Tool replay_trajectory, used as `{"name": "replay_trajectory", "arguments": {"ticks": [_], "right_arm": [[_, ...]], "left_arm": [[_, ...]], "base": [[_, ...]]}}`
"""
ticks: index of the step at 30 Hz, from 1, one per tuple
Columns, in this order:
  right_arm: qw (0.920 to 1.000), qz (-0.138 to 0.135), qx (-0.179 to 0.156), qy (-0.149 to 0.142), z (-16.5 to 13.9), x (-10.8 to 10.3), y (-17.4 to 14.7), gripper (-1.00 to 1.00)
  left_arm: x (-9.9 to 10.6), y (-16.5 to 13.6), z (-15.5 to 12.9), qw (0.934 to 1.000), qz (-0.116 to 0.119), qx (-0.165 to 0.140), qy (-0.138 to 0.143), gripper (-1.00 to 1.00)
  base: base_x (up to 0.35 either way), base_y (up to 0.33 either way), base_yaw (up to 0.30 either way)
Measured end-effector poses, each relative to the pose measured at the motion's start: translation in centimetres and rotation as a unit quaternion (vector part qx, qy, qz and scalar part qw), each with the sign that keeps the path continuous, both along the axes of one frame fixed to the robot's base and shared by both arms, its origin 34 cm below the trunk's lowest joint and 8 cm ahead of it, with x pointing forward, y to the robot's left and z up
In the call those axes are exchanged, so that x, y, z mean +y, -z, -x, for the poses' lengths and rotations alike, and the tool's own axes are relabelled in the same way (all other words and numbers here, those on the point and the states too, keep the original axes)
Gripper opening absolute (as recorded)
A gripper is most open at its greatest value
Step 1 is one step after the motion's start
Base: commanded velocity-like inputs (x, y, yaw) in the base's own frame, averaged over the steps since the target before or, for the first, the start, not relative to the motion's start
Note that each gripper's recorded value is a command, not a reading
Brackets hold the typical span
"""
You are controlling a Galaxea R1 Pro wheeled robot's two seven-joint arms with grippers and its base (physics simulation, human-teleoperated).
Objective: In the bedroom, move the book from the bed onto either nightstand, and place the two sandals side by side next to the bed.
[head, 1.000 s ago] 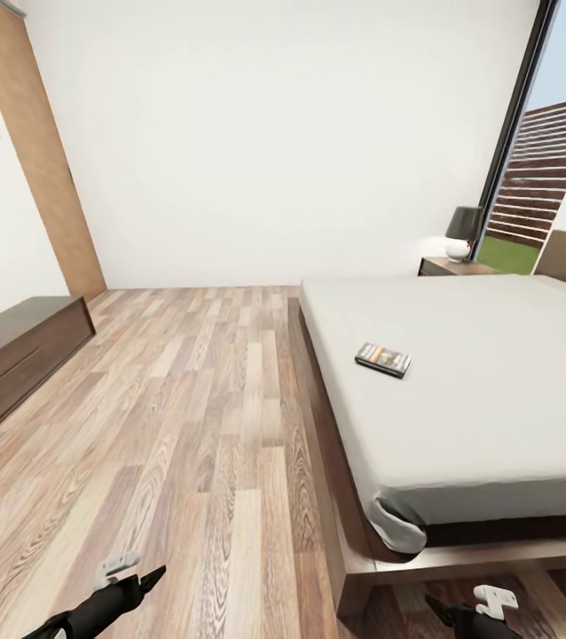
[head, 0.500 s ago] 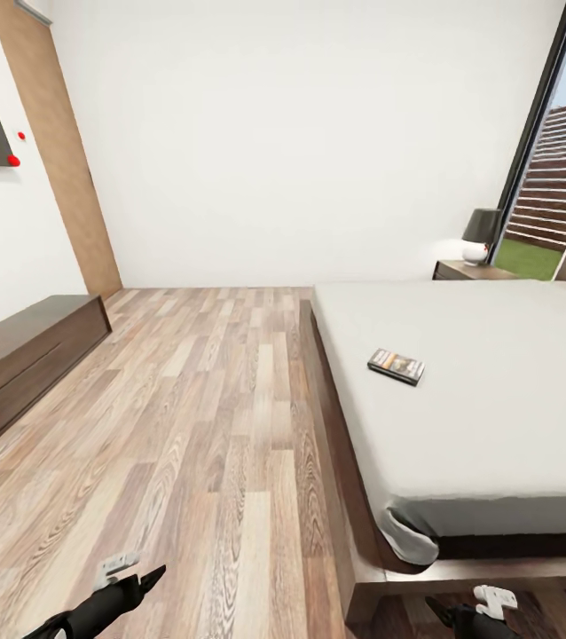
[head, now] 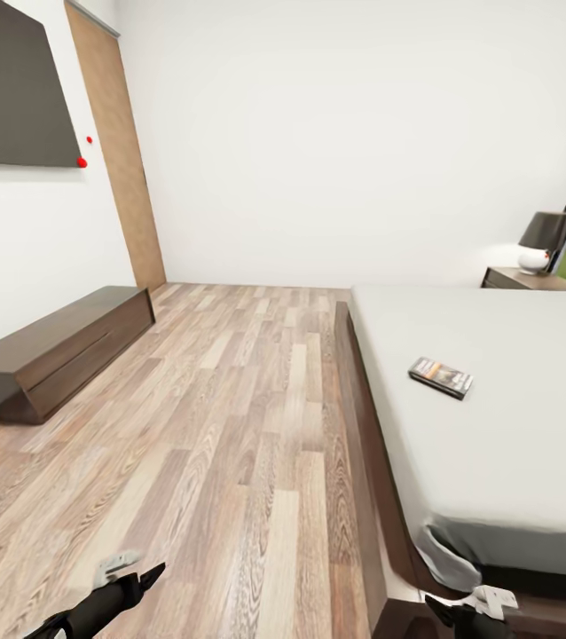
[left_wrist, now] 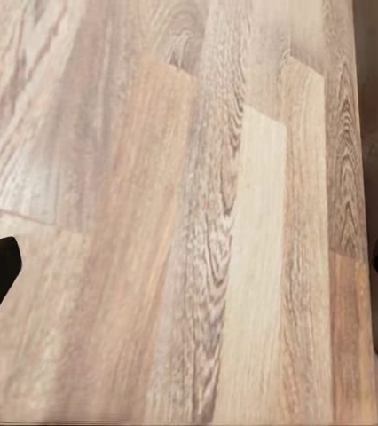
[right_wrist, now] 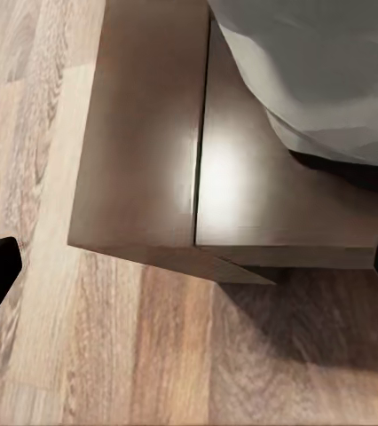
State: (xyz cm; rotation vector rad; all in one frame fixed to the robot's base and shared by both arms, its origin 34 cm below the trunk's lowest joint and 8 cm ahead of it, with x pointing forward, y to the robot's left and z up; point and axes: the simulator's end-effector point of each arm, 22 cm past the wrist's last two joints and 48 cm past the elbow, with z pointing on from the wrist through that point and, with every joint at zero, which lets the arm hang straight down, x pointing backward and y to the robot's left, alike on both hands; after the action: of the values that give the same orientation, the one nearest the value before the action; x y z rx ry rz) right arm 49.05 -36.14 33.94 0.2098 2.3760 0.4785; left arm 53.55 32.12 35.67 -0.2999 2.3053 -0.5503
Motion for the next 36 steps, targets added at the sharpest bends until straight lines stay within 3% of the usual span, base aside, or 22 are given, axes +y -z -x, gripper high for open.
{"name": "replay_trajectory", "arguments": {"ticks": [36], "right_arm": [[1.0, 0.001, 0.001, -0.002, 0.04, 0.02, 0.03, 1.0]], "left_arm": [[0.01, -0.01, -0.01, 1.0, 0.0, 0.0, 0.0, 1.0]], "base": [[0.0, 0.0, 0.293]]}}
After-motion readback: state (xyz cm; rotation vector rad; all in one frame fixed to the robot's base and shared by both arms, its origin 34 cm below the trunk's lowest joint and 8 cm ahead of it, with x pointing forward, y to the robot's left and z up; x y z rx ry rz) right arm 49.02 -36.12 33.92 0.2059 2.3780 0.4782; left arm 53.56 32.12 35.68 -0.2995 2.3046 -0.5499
